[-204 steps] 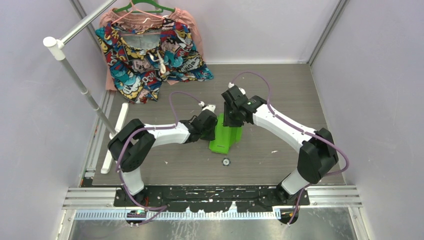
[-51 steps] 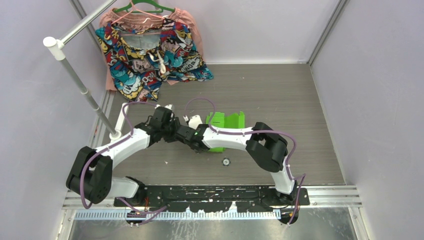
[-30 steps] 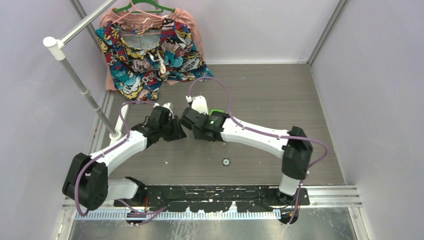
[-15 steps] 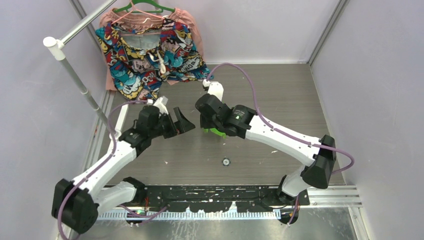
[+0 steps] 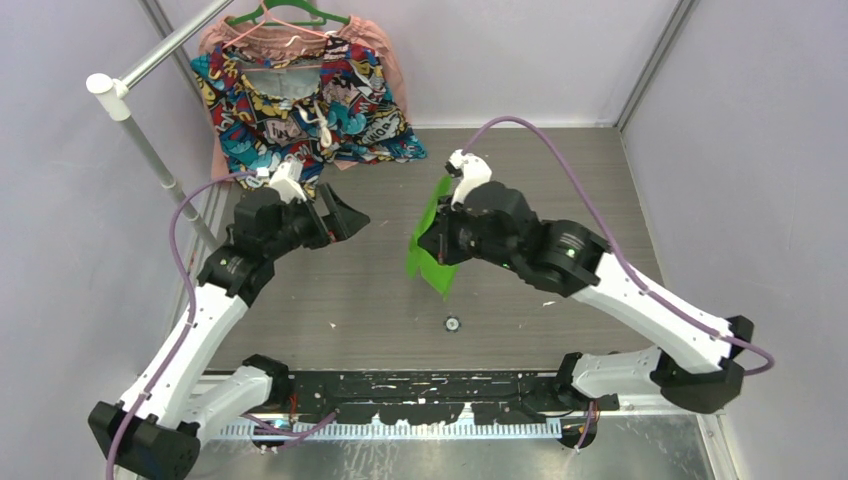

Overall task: Fold the paper box
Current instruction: Fold the paper box at the center of the board.

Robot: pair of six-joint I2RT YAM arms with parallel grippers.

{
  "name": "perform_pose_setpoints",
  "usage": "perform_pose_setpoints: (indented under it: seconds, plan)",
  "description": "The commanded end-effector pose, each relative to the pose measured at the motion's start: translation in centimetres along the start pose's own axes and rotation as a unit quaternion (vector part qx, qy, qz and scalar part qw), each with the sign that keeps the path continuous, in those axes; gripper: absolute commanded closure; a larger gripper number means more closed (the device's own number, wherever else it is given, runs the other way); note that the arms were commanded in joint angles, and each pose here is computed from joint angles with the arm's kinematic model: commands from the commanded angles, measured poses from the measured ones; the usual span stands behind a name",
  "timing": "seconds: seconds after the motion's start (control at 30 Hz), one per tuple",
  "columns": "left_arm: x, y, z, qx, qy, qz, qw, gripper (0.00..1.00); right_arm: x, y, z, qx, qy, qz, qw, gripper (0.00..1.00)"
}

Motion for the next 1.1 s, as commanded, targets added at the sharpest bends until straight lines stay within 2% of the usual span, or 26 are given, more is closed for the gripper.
perform_pose_setpoints:
  seconds: [0.0,0.17,0.3,0.67,0.87,1.07]
  plan:
    - [-1.8,-0.9,0.9,0.034,-0.022,-0.051,0.998,0.0,0.7,4.0,0.4,0.001,0.046,0.08,0.996,0.99]
    - [-3.5,-2.5,1.6,0.076,-0.028,-0.106,0.991,0.04,1.3,5.9,0.0,0.012,0.077,0.134,0.988,0.99]
    - [-4.7,-2.9,2.2,0.085,-0.039,-0.137,0.986,0.04,1.6,6.0,-0.5,0.032,0.092,0.157,0.983,0.99]
    - [-5.7,-3.6,0.3,0.142,-0.042,-0.189,0.971,0.04,2.7,2.2,-2.2,0.085,0.132,0.168,0.973,0.99]
    - [-5.3,-3.6,-2.3,0.168,-0.043,-0.18,0.968,0.06,3.4,0.0,-1.5,0.067,0.141,0.161,0.974,0.99]
    - [-3.8,-3.2,-2.8,0.153,-0.047,-0.135,0.978,0.08,4.2,-0.7,-0.3,0.041,0.139,0.161,0.976,0.99]
Point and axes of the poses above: each gripper's point midway between its finger pads, its own y axis back along the fingers, its own x axis along the line the jaws close on, z = x × y, the point moved 6 cm from there along y, back along the fingers, and after that the axes turned 4 degrees about y, right-handed, at the moved point
